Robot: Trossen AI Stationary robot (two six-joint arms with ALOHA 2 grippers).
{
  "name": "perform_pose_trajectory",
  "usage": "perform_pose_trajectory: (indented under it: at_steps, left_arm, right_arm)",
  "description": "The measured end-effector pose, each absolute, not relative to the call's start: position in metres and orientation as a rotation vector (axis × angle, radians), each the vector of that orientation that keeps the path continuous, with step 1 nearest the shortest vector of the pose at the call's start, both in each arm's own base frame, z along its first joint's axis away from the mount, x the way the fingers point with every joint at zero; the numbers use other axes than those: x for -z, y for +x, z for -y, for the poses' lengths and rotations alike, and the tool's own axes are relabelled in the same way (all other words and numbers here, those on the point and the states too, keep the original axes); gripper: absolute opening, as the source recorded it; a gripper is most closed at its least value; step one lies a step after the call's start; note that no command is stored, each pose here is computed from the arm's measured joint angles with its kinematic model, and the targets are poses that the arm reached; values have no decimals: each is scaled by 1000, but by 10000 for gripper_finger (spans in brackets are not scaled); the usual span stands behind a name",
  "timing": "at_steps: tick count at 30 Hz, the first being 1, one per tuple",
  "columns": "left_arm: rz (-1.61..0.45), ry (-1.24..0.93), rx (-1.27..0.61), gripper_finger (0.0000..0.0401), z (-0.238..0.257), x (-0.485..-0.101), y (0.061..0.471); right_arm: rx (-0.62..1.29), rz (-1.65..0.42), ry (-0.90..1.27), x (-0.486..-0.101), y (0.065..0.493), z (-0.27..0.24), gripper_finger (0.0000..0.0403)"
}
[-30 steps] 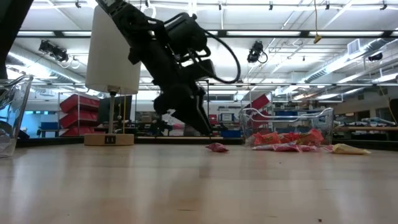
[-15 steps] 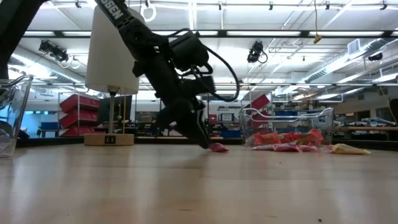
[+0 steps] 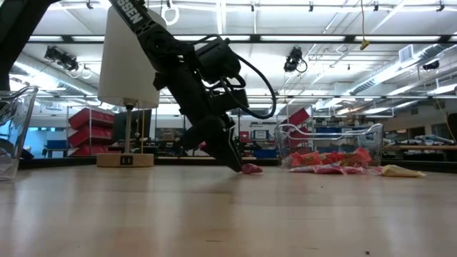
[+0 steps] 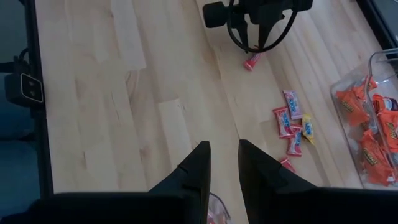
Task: Sort candy
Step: Put the red candy into the bottom right transparent bin
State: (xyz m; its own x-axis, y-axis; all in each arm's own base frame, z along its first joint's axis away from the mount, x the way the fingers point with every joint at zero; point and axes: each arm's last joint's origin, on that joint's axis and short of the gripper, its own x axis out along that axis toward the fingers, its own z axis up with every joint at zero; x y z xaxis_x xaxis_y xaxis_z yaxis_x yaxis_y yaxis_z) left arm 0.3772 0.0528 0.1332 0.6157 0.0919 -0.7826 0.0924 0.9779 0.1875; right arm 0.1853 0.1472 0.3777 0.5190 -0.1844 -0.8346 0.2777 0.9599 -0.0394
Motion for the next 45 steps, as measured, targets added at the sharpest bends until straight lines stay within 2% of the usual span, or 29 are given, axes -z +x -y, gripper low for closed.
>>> perform_pose_trajectory:
  at_steps: [5,12,20,30,37,45]
  left_arm:
    - [-918,193,-11,91,-53,-130,377]
    - [-938,160,9,8,-53,-121,379]
    - [-867,170,49,2,-39,-129,383]
    - [-495,77,312,1,-20,-162,401]
    - [-288,-23,385,0,-9,-182,410]
    - [-191,-53,461,0,10,-192,412]
  right_arm:
    - [276,-985,106,-378,186,-147,68]
    - [275,-983,108,-378,186,-148,68]
    - [285,-971,86,-376,188,-149,68]
    - [297,-995,-109,-349,208,-163,68]
    - [320,-966,-232,-325,239,-177,69]
    - [321,-975,-195,-313,268,-168,105]
